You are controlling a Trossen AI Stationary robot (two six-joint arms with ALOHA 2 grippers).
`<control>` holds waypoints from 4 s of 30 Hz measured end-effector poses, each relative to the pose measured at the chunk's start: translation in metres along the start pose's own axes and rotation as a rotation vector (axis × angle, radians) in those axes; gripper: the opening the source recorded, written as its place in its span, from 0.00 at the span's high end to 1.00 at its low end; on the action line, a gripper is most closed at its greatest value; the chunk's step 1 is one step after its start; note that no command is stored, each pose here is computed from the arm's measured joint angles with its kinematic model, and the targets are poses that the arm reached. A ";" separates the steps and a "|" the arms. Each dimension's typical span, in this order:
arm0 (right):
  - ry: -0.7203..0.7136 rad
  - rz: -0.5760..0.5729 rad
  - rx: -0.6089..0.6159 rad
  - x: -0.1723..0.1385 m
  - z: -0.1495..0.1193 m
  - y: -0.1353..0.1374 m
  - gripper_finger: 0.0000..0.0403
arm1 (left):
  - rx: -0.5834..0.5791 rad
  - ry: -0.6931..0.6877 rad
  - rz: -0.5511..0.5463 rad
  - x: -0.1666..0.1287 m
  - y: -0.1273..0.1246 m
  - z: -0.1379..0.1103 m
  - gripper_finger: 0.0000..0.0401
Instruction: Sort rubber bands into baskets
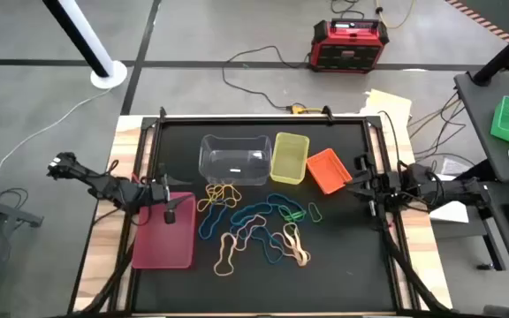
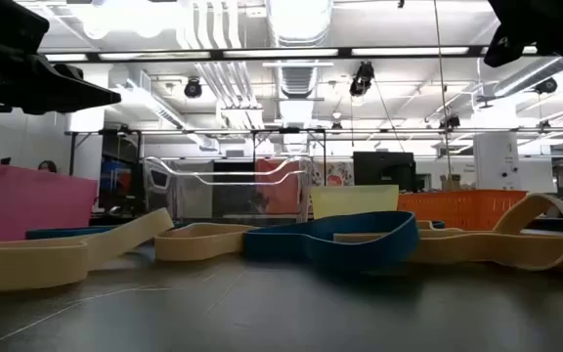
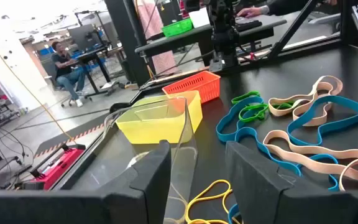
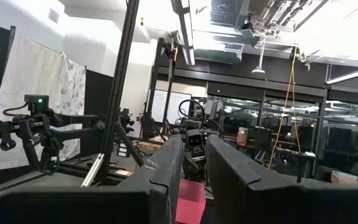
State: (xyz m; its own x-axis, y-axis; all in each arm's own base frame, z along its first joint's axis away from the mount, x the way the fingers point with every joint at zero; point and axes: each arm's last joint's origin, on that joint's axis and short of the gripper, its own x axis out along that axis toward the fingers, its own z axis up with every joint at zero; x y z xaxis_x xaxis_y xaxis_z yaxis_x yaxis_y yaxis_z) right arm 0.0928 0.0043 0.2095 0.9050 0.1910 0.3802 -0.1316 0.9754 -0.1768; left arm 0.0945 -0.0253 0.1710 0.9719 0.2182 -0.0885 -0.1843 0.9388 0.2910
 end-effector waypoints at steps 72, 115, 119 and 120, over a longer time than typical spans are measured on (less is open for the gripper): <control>0.000 0.000 0.000 0.000 0.000 0.000 0.83 | 0.000 0.000 0.000 0.000 0.000 0.000 0.65; 1.241 -0.267 0.498 0.127 -0.045 0.001 0.83 | -0.697 -0.280 -0.073 0.005 0.002 0.034 0.65; 1.315 -0.263 0.492 0.141 -0.062 0.004 0.83 | -0.733 -0.242 0.008 0.009 0.000 0.031 0.65; 1.324 -0.264 0.491 0.146 -0.065 0.004 0.83 | -0.728 -0.228 0.010 0.011 -0.001 0.030 0.65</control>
State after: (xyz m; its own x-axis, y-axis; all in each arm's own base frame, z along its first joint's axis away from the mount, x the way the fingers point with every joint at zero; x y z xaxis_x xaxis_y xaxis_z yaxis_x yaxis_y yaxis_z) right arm 0.2504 0.0294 0.2050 0.5927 0.0274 -0.8050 0.2194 0.9561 0.1941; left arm 0.1092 -0.0316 0.1980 0.9614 0.2411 0.1324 -0.1665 0.8932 -0.4176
